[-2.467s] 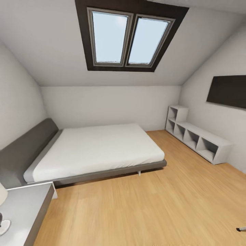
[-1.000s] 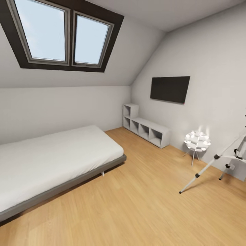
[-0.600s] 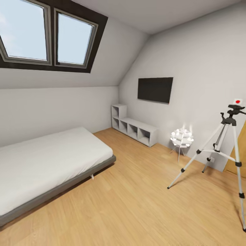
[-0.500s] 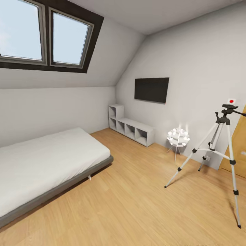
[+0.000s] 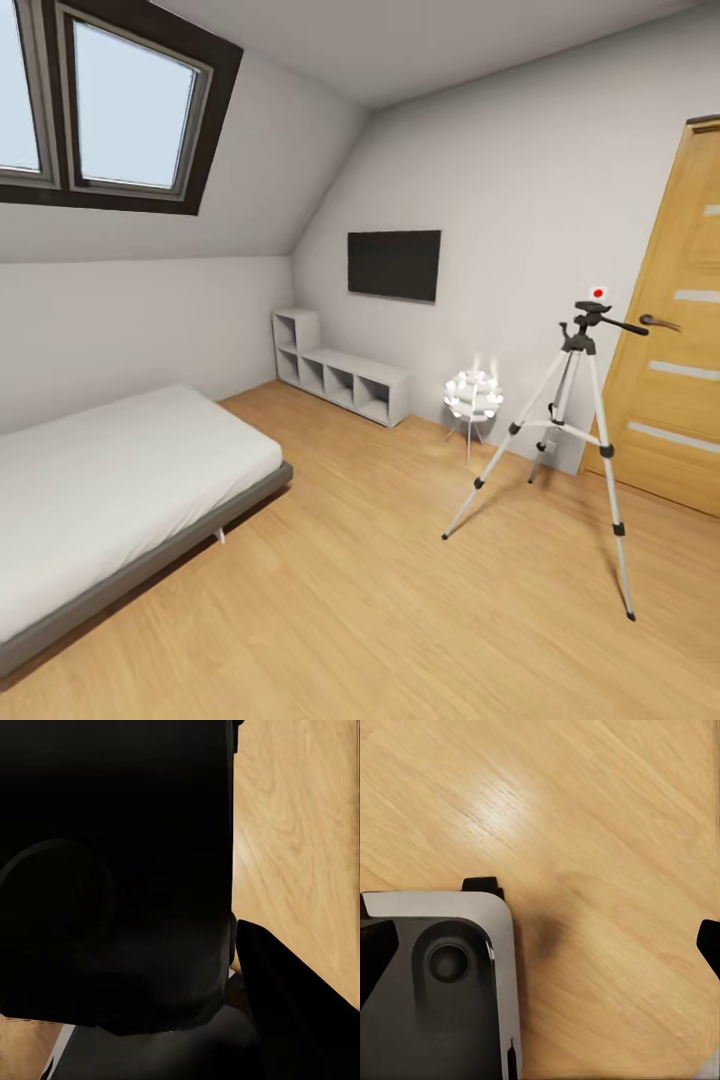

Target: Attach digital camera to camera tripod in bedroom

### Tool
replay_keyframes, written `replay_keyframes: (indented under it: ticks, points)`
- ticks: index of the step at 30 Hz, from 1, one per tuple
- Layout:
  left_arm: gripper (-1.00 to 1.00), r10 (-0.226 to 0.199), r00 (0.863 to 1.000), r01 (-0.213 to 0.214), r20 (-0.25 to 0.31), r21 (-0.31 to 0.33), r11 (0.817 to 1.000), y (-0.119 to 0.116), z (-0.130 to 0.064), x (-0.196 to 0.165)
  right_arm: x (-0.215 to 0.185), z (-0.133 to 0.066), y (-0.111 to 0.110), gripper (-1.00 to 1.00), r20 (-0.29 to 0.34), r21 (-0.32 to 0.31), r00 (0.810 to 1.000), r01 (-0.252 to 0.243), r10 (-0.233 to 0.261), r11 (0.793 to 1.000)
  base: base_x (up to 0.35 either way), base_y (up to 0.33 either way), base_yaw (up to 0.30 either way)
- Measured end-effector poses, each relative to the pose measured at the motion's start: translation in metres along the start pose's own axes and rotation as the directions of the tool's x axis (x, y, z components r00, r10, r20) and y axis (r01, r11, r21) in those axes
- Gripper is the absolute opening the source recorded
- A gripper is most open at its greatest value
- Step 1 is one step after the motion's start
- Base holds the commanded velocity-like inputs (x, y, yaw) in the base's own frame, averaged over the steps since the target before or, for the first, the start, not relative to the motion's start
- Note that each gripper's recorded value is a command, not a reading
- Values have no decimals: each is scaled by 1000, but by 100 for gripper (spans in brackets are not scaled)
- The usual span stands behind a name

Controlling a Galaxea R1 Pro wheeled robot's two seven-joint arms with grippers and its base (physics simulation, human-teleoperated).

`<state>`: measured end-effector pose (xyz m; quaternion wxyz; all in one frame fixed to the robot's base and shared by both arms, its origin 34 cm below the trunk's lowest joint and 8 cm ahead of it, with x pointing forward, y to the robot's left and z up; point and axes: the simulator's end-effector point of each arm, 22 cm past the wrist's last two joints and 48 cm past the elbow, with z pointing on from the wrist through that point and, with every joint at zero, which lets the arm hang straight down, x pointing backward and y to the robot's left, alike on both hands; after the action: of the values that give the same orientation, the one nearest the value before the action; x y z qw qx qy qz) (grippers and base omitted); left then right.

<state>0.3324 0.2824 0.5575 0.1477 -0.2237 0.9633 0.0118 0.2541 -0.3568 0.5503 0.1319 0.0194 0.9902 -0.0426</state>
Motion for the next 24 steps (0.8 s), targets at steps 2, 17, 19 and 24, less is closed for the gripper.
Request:
replay_keyframes:
  ticks: [2,17,19,24]
  points:
    - [-100,0,1000,0,1,0,1000,0,0,0,0,0,0,100,1,0,1000,0,0,1000,0,0,-296]
    - [-100,-1,1000,1,9,4,1000,-2,-1,-4,-3,0,0,100,6,-1,1000,0,0,1000,0,0,-296]
    - [-100,-1,1000,1,10,5,1000,-2,-1,-4,-3,0,0,100,7,-1,1000,0,0,1000,0,0,-296]
    - [-100,-1,1000,1,12,6,1000,-2,-1,-5,-4,0,0,100,9,0,1000,-1,1,1000,0,0,-296]
